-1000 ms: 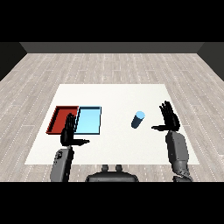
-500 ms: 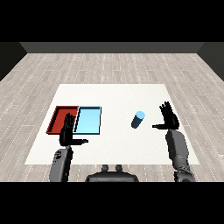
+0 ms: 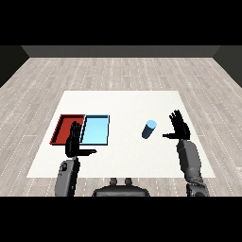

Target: Pick the blue can and put it in the blue box

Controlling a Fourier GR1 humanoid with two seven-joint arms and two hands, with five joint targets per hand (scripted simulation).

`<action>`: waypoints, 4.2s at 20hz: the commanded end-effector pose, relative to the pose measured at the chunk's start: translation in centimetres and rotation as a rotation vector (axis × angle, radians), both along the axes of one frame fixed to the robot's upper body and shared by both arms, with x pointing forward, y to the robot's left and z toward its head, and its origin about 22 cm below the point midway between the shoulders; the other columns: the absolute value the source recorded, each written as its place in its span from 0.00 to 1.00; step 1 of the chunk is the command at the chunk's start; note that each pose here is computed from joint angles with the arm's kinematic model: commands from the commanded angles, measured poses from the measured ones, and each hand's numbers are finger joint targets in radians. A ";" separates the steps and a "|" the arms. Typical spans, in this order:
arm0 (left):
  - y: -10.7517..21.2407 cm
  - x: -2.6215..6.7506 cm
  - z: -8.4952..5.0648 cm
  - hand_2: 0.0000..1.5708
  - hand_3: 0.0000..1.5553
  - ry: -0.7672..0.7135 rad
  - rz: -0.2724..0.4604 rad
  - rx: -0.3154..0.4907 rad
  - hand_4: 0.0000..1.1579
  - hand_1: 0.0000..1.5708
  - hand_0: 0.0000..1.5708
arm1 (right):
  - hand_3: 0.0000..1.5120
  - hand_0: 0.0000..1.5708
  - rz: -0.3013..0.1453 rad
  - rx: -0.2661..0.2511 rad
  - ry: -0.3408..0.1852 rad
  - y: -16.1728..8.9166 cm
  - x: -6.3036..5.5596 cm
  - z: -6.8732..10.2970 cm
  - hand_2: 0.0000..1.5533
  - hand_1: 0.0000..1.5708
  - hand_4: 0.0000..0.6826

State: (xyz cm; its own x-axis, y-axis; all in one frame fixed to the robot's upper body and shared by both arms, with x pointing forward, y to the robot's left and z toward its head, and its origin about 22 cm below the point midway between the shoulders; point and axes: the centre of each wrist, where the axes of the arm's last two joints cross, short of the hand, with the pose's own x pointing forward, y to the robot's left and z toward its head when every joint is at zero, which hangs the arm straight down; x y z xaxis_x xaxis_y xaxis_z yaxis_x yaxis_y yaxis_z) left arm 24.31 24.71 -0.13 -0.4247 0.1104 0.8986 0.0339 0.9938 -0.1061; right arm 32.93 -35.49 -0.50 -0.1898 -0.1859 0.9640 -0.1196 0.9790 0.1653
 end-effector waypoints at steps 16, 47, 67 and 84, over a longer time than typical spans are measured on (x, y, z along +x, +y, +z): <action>-0.9 -0.55 1.0 0.00 0.00 -0.035 0.011 -0.023 0.00 0.00 0.00 | 0.00 0.00 0.002 0.052 0.110 3.0 0.4 -5.5 0.00 0.00 0.00; 0.1 0.03 0.3 0.00 0.00 -0.025 0.036 -0.008 0.00 0.00 0.00 | 0.00 0.00 0.085 0.065 0.142 7.9 3.3 -5.9 0.00 0.00 0.00; 0.1 0.15 0.5 0.00 0.00 -0.022 0.032 -0.004 0.00 0.00 0.00 | 0.96 0.99 0.008 -0.076 0.240 10.4 4.8 -5.0 0.96 0.99 0.95; -2.4 0.73 0.3 0.00 0.00 0.032 -0.024 0.062 0.00 0.00 0.00 | 0.93 0.94 0.016 -0.132 0.049 11.9 7.5 -0.5 0.93 0.94 0.95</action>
State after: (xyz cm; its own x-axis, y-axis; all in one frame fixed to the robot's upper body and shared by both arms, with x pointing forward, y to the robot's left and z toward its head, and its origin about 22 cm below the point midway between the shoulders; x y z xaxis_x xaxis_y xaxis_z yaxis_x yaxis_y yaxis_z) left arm 24.61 24.25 0.32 -0.4204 0.0973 0.9021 0.0446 0.9952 -0.0865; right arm 38.79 -24.56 -3.47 -0.0811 -0.0620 0.9948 -0.1227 0.9911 0.0517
